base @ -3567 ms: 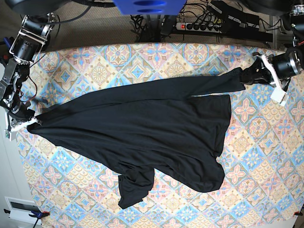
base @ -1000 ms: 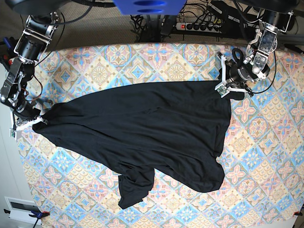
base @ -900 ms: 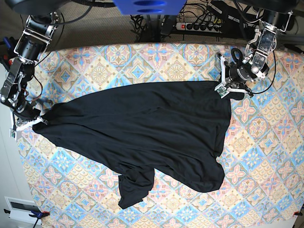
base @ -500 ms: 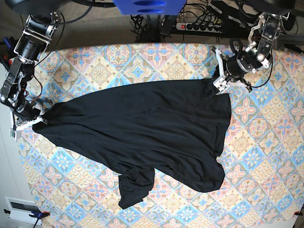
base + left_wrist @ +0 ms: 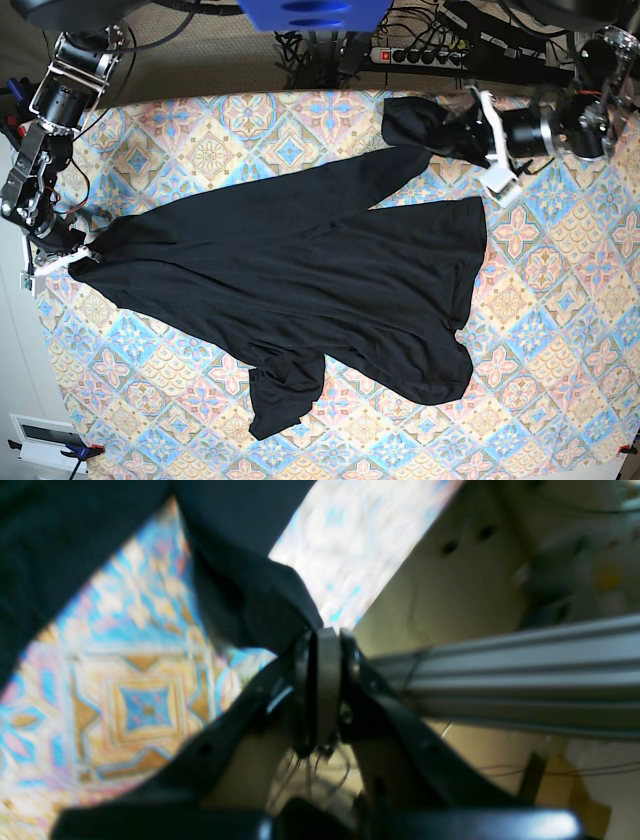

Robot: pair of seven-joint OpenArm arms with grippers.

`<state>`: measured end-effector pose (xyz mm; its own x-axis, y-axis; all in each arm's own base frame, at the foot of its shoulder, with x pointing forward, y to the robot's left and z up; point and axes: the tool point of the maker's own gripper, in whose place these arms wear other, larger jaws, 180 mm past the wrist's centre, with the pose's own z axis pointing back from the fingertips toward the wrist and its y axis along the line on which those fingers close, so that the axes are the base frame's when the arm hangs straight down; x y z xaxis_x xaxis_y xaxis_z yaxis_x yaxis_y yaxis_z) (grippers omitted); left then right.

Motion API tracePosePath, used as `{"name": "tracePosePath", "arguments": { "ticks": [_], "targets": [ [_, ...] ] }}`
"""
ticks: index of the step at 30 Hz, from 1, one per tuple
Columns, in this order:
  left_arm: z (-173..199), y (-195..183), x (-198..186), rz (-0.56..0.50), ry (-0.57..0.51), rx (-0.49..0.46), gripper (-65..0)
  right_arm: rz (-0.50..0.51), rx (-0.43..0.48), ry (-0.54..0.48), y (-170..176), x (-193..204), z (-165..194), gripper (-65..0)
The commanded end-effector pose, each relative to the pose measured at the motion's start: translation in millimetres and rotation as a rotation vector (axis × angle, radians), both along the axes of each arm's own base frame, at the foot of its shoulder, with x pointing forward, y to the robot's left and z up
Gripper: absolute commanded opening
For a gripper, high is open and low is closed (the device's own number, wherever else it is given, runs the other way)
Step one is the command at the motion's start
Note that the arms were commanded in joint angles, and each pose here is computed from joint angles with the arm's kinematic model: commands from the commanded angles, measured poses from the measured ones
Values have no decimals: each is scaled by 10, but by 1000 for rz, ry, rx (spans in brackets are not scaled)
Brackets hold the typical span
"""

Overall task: Layout the t-shirt on the table in an organized manner, then fold the t-shirt properly
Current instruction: 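Drag the lifted shirt edge outward with the left gripper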

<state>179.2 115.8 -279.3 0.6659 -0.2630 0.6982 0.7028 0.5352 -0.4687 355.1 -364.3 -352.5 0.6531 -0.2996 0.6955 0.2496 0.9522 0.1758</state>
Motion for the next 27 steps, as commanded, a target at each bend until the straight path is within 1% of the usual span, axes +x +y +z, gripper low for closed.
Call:
{"name": "tracePosePath", "arguments": {
  "ticks": [1,3,5,8,10,12,14,18,19,21,24,27],
  "targets": [
    [109,73,65,2,-19,-11,-650,-4,-31,-62,-105,109,225,-649],
    [113,331,171,42,-12,36,-650,-5,-30,-60,-106,107,220,-649],
    [14,628,282,138,16,75,-650,-5,-30,-60,-106,107,220,-649],
    [-199,1232,437,338,90,122,-650,-4,-32,-63,-104,110,230,-649],
    [-399,1502,534,423,143,153,-650,-5,-30,-60,-106,107,220,-649],
    [-608,1719,510,472,190,229,-650,-4,-31,-62,-105,109,225,-649],
    [-765,1776,446,480,210,302,-650,-4,-31,-62,-105,109,225,-649],
    [-913,1802,449,493,214,375,-650,-3,-23,-62,-75,112,206,-649],
    [-954,1811,433,494,219,395,-642,-1,-14,-59,-37,110,176,-649],
    [-1017,1801,408,484,228,423,-607,2,-5,-55,2,108,150,-649],
    [-1078,1735,378,449,243,440,-521,3,-4,-53,10,100,143,-649],
    [-1064,1744,396,455,236,437,-437,3,-4,-53,10,100,143,-649]
  ]
}}
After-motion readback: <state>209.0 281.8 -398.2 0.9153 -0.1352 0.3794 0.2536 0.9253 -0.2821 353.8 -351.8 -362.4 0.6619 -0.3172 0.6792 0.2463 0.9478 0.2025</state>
